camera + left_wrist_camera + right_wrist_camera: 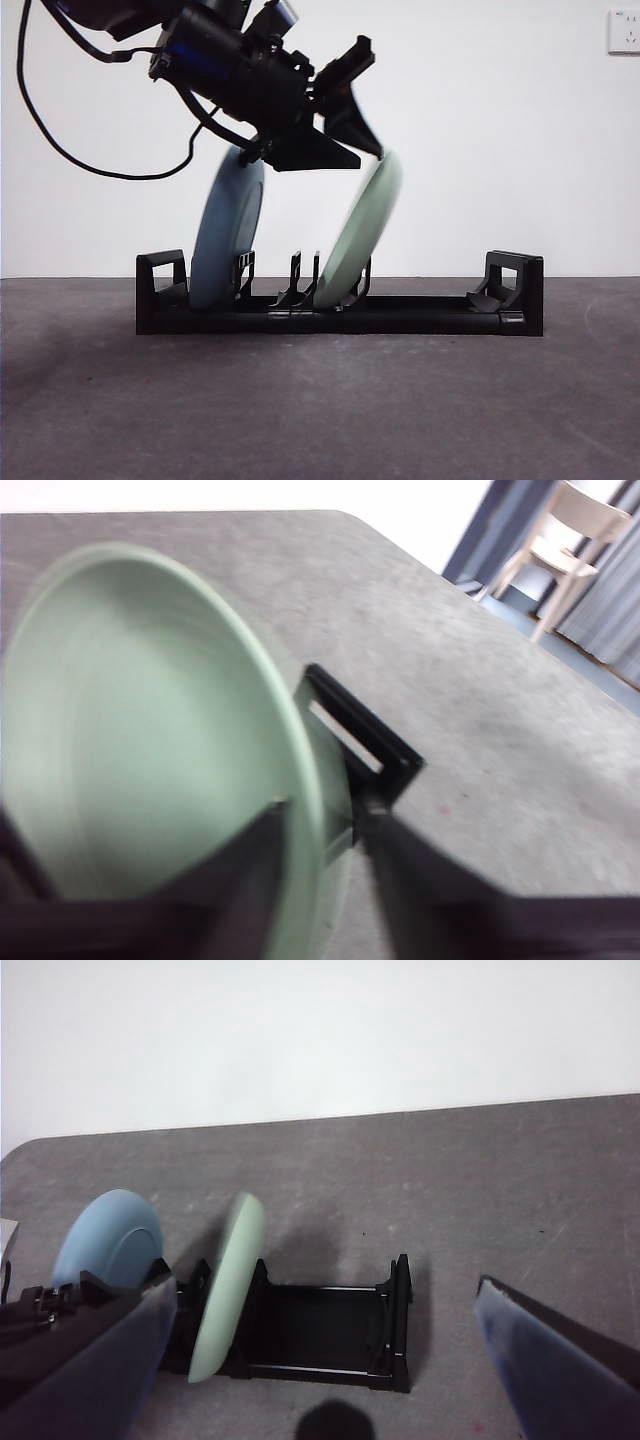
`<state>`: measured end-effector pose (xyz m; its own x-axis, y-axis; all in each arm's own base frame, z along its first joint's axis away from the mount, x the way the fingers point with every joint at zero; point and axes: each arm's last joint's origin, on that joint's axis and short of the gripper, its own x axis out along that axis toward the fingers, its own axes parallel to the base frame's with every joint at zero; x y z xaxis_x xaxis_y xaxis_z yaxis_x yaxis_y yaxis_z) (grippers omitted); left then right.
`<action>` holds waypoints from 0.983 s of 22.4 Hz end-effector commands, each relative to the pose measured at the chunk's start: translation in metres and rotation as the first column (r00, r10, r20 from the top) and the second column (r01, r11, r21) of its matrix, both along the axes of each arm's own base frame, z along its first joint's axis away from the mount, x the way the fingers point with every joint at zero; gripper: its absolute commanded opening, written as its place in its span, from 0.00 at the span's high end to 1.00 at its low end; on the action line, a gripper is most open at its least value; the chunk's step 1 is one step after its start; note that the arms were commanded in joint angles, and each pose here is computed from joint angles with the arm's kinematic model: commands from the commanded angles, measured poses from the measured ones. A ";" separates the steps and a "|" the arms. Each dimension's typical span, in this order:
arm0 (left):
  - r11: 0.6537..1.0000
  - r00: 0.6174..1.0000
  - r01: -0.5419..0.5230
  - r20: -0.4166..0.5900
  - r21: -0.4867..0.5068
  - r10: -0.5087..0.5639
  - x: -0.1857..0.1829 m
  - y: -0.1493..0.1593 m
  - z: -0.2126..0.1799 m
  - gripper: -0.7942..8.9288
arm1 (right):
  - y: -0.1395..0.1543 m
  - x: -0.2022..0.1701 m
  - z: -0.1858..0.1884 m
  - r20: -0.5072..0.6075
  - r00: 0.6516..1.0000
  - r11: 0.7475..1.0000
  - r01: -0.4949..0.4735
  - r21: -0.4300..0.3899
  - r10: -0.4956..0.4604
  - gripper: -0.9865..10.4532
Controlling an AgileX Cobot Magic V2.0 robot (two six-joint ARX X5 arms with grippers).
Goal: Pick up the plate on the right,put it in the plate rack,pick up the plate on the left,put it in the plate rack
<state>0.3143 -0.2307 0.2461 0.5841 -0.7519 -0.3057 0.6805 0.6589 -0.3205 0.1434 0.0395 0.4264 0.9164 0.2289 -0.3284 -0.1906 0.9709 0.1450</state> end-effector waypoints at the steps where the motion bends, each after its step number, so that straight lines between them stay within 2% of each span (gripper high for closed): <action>1: 1.000 1.000 0.024 0.016 0.007 -0.024 -0.002 -0.004 -0.001 0.64 | 0.001 0.003 -0.002 -0.009 1.000 1.000 -0.003 -0.011 0.003 0.48; 5: 0.998 0.998 0.056 0.014 -0.002 -0.056 -0.007 -0.004 0.005 0.67 | 0.002 0.006 -0.005 -0.035 0.999 1.000 -0.003 -0.018 0.003 0.48; 7: 0.995 0.995 0.096 0.028 -0.020 -0.095 -0.011 -0.003 0.014 0.69 | 0.002 0.008 -0.007 -0.045 0.999 1.000 -0.004 -0.021 0.003 0.52; 9: 0.988 0.987 0.151 0.067 -0.023 -0.149 -0.019 -0.001 0.027 0.89 | 0.003 0.009 -0.008 -0.054 0.999 1.000 -0.005 -0.027 0.003 0.66; 10: 0.987 0.983 0.160 0.090 -0.016 -0.158 -0.022 0.001 0.034 0.94 | 0.003 0.010 -0.008 -0.058 0.998 0.999 -0.008 -0.036 0.006 0.74; 12: 0.986 0.976 0.165 0.141 0.007 -0.164 -0.033 0.007 0.050 0.93 | 0.003 0.011 -0.009 -0.063 0.998 0.998 -0.016 -0.055 0.012 0.90; 13: 0.986 0.972 0.164 0.169 0.024 -0.165 -0.039 0.011 0.059 0.93 | 0.003 0.012 -0.010 -0.065 0.998 0.998 -0.018 -0.061 0.014 0.93; 17: 0.991 0.965 0.084 0.238 0.099 -0.106 -0.066 0.034 0.092 0.93 | 0.004 0.012 -0.010 -0.062 0.998 0.996 -0.027 -0.086 0.022 0.92; 19: 0.988 0.961 0.000 0.273 0.154 -0.043 -0.083 0.050 0.108 0.93 | 0.003 0.012 -0.010 -0.058 0.998 0.994 -0.029 -0.105 0.023 0.92; 22: 0.963 0.944 -0.136 0.324 0.231 0.056 -0.106 0.075 0.126 0.93 | 0.003 0.012 -0.011 -0.063 0.998 0.991 -0.037 -0.126 0.030 0.92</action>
<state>0.2128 -0.1617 0.3681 0.7178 -0.6443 -0.2641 0.6692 0.7431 0.0060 0.1546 0.0426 0.4170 0.8874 0.2176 -0.4063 -0.2130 0.9754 0.0572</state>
